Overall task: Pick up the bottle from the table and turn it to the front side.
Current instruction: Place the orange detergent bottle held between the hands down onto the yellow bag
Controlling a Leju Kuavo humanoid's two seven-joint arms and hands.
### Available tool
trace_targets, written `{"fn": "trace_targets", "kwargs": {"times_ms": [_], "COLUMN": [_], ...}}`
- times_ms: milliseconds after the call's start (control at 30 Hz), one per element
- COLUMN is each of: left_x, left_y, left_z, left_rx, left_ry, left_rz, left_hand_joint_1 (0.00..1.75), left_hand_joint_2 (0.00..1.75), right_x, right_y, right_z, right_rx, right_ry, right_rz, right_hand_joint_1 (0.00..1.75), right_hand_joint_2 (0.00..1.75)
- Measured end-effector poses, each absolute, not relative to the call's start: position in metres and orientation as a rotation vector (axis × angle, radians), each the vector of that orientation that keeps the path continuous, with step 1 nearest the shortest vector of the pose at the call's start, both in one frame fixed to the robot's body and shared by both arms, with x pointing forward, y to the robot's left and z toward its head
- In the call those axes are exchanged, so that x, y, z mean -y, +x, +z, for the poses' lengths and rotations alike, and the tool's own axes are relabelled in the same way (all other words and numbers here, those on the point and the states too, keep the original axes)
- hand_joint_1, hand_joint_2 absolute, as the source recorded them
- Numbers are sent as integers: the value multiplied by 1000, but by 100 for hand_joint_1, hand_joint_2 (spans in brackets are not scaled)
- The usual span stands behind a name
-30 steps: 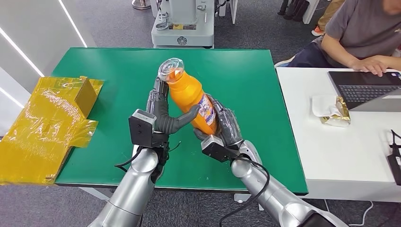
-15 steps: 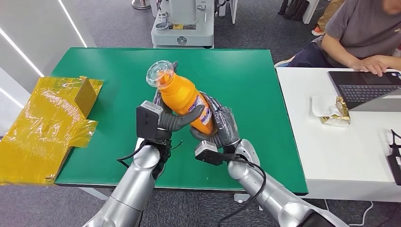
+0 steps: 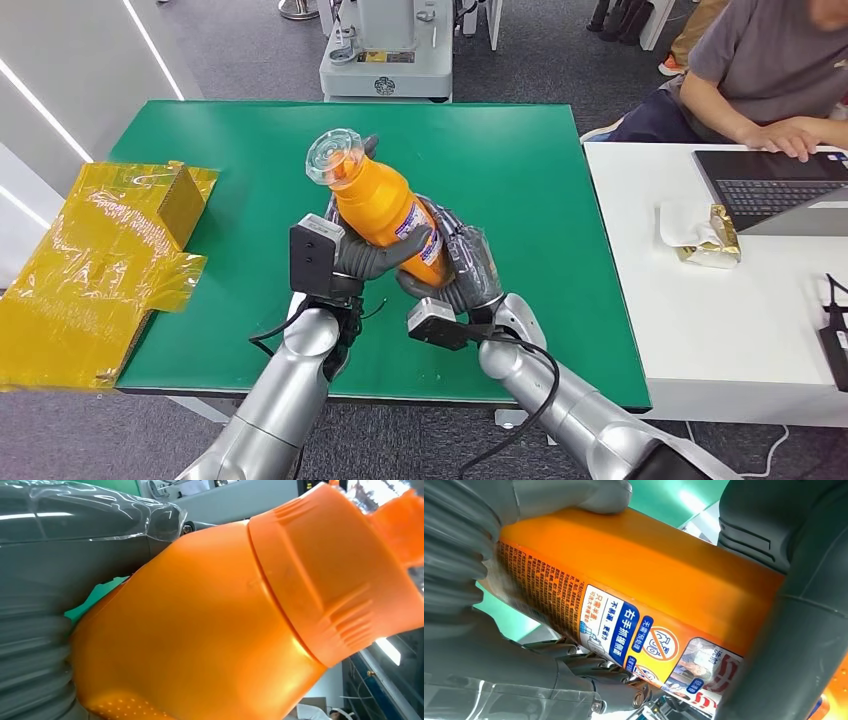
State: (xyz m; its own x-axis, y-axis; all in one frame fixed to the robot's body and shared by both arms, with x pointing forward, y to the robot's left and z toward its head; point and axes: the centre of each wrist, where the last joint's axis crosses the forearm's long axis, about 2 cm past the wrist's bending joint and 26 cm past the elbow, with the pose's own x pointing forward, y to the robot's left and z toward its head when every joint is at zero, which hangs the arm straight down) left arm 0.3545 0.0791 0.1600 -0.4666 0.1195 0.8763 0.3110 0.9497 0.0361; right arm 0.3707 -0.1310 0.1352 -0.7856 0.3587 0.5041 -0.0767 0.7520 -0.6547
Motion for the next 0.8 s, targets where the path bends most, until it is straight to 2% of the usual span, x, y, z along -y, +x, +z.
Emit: {"fn": "trace_targets", "kwargs": {"times_ms": [67, 100, 300, 800], "left_x": [-79, -80, -82, -85], "left_y": [354, 353, 348, 344], "left_z": [159, 158, 158, 155], "left_rx": [2078, 2090, 2136, 2140], "left_ry": [-302, -303, -302, -293], "left_rz": [-207, -189, -89, -49], "left_hand_joint_1": [167, 175, 175, 175], "left_hand_joint_2": [175, 175, 175, 175], "right_x": [131, 132, 139, 141], "right_y": [369, 368, 362, 361], "right_z": [133, 131, 119, 117], "right_rx": [2312, 2308, 2273, 2270], "right_ry": [-213, -215, -212, -203], "right_rz": [904, 906, 924, 946], "right_hand_joint_1": [175, 175, 175, 175], "right_hand_joint_2": [175, 175, 175, 175]}}
